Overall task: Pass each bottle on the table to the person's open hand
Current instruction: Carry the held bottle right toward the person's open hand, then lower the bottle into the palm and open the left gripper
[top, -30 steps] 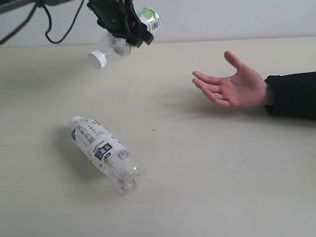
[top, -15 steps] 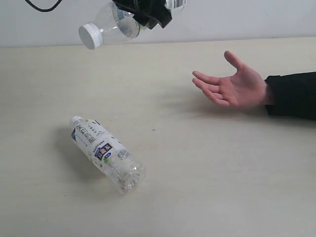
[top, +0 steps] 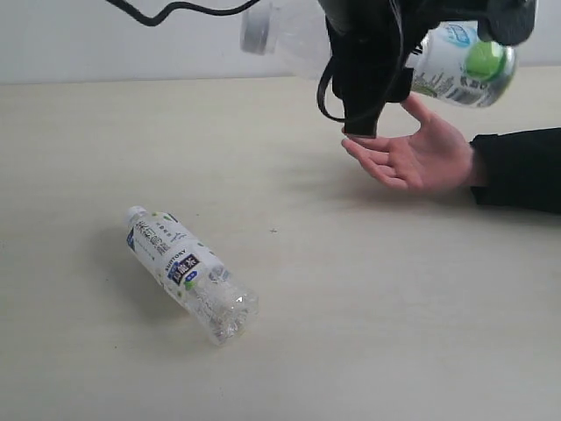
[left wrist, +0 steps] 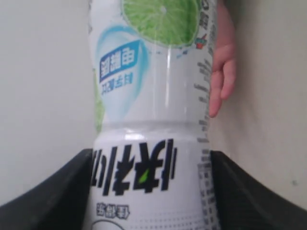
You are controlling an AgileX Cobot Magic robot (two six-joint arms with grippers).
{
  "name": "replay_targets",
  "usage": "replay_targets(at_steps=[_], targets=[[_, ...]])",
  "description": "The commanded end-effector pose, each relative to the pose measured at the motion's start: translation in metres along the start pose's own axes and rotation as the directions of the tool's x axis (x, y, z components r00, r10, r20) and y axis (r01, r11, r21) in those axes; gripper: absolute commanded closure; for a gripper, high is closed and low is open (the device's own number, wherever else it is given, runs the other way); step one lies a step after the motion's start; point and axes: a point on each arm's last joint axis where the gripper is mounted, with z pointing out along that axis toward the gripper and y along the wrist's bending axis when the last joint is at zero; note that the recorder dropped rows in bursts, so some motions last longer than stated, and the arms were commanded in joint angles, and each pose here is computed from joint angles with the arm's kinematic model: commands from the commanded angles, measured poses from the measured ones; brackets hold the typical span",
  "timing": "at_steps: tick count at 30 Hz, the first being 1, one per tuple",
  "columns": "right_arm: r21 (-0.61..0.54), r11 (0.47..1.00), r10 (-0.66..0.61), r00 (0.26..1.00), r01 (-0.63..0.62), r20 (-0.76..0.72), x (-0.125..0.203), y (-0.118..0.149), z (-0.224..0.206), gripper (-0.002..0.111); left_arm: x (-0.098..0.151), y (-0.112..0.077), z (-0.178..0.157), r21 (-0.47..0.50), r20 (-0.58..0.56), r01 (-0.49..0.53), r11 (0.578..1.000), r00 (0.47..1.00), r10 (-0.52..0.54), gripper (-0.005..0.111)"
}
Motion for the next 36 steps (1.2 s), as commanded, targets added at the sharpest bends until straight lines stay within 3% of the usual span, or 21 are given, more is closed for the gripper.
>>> replay_targets(at_steps=[1, 5, 7, 8, 9, 10, 12, 14, 18, 20, 23, 24, 30, 33, 36], targets=[[0.001, 1.000, -0.010, 1.000, 0.010, 0.008, 0.001, 0.000, -0.001, 0.108, -0.011, -0.006, 0.012, -0.028, 0.050, -0.357, 0.934, 0.932, 0.358, 0.107], [0.000, 1.000, -0.007, 1.000, 0.007, 0.008, 0.001, 0.000, -0.001, 0.108, -0.022, -0.010, 0.030, -0.091, 0.092, -0.449, 0.889, 0.885, 0.457, 0.107], [0.000, 1.000, -0.007, 1.000, 0.007, 0.008, 0.001, 0.000, -0.001, 0.108, -0.027, -0.017, 0.046, -0.117, 0.096, -0.578, 0.808, 0.803, 0.588, 0.107], [0.000, 1.000, -0.007, 1.000, 0.007, 0.008, 0.001, 0.000, -0.001, 0.108, -0.030, -0.021, 0.056, -0.134, 0.091, -0.663, 0.736, 0.732, 0.676, 0.107], [0.000, 1.000, -0.007, 1.000, 0.007, 0.008, 0.001, 0.000, -0.001, 0.108, -0.031, -0.024, 0.061, -0.136, 0.089, -0.692, 0.709, 0.704, 0.704, 0.107], [0.000, 1.000, -0.007, 1.000, 0.007, 0.008, 0.001, 0.000, -0.001, 0.108, -0.033, -0.029, 0.071, -0.140, 0.087, -0.746, 0.652, 0.646, 0.758, 0.107], [0.000, 1.000, -0.007, 1.000, 0.007, 0.008, 0.001, 0.000, -0.001, 0.108, -0.032, -0.037, 0.088, -0.134, 0.087, -0.792, 0.595, 0.589, 0.804, 0.107], [0.000, 1.000, -0.007, 1.000, 0.007, 0.008, 0.001, 0.000, -0.001, 0.108, -0.032, -0.043, 0.108, -0.127, 0.099, -0.811, 0.571, 0.563, 0.821, 0.107], [0.000, 1.000, -0.005, 1.000, 0.005, 0.008, 0.001, 0.000, -0.001, 0.108, -0.030, -0.036, 0.138, -0.098, 0.158, -0.765, 0.637, 0.620, 0.769, 0.107], [0.000, 1.000, -0.005, 1.000, 0.005, 0.008, 0.001, 0.000, -0.001, 0.108, -0.029, -0.037, 0.149, -0.063, 0.177, -0.786, 0.615, 0.598, 0.782, 0.107], [0.000, 1.000, -0.005, 1.000, 0.005, 0.008, 0.001, 0.000, -0.001, 0.108, -0.022, -0.038, 0.161, 0.033, 0.113, -0.855, 0.518, 0.518, 0.848, 0.107], [0.000, 1.000, -0.005, 1.000, 0.005, 0.008, 0.001, 0.000, -0.001, 0.108, -0.021, -0.037, 0.161, 0.040, 0.102, -0.861, 0.506, 0.508, 0.855, 0.107], [0.000, 1.000, -0.005, 1.000, 0.005, 0.008, 0.001, 0.000, -0.001, 0.108, -0.021, -0.036, 0.162, 0.031, 0.099, -0.858, 0.513, 0.513, 0.853, 0.107], [0.000, 1.000, -0.005, 1.000, 0.005, 0.008, 0.001, 0.000, -0.001, 0.108, -0.021, -0.036, 0.162, 0.028, 0.096, -0.830, 0.558, 0.558, 0.825, 0.107], [0.000, 1.000, -0.005, 1.000, 0.005, 0.008, 0.001, 0.000, -0.001, 0.108, -0.022, -0.035, 0.162, 0.024, 0.095, -0.828, 0.560, 0.560, 0.823, 0.107]])
